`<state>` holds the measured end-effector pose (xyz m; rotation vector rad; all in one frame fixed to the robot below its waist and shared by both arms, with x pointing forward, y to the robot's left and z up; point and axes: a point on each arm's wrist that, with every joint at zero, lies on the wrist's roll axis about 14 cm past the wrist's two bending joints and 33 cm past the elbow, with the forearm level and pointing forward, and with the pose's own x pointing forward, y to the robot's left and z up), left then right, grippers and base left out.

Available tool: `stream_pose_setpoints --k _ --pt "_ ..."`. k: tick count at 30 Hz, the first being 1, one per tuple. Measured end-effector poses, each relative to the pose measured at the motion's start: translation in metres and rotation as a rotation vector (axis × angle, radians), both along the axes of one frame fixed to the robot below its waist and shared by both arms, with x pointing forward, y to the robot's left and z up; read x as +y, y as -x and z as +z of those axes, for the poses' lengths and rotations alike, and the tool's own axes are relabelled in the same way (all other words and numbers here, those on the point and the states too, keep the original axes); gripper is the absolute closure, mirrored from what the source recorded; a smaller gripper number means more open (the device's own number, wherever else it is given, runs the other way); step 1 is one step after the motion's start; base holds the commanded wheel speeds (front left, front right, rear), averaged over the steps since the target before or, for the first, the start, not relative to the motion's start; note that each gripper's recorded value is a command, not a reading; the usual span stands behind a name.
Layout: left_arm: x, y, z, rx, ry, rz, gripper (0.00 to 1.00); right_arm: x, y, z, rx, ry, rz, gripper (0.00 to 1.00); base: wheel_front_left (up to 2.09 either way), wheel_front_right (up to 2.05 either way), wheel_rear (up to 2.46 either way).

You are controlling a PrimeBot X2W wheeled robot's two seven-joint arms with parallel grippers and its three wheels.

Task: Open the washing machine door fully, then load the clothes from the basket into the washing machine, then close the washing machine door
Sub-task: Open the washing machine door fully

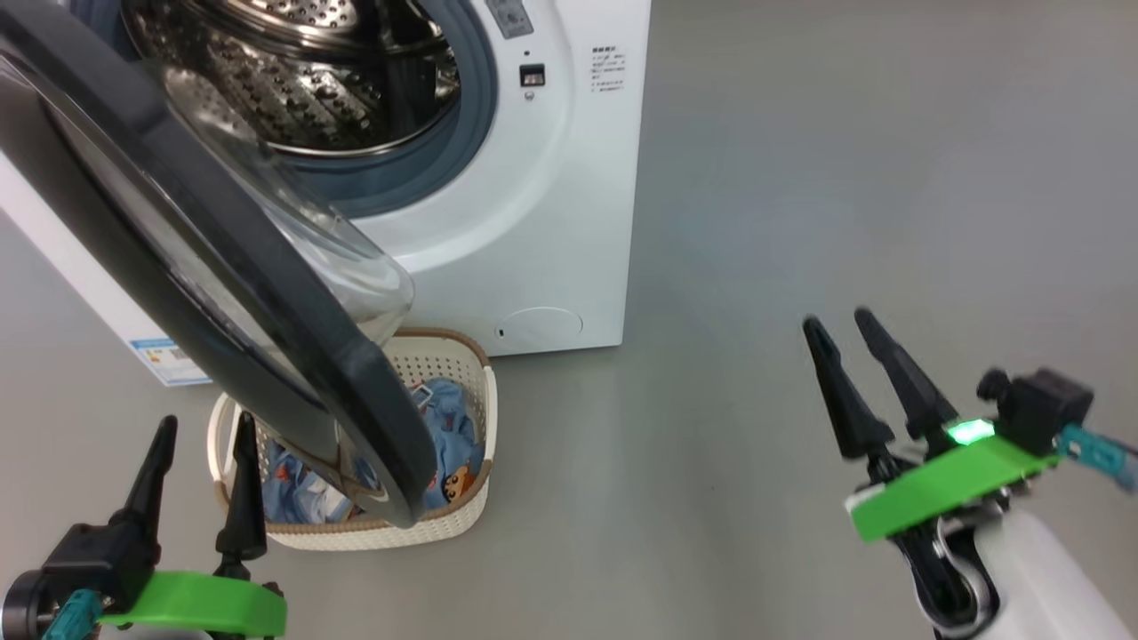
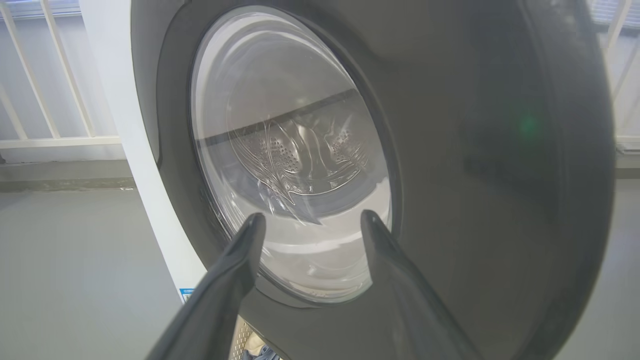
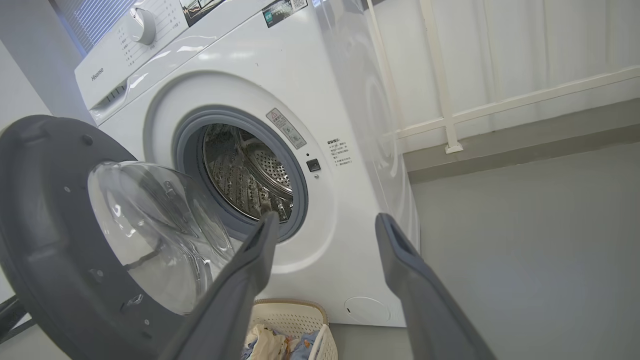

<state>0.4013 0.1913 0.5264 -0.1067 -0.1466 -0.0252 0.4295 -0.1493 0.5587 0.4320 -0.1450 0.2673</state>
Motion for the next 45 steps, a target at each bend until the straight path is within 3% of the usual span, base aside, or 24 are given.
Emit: stream_pose_setpoints --k 20,45 --pt "0.0 0.019 -0.005 0.016 -0.026 0.017 0.0 -0.027 0.053 -0.046 0.042 0.334 -0.133 0.0 0.0 0.0 0.0" --pt "0.0 0.035 -0.016 0.051 -0.015 0.032 0.0 -0.027 0.062 -0.048 0.05 0.331 -0.175 0.0 0.0 0.0 0.0"
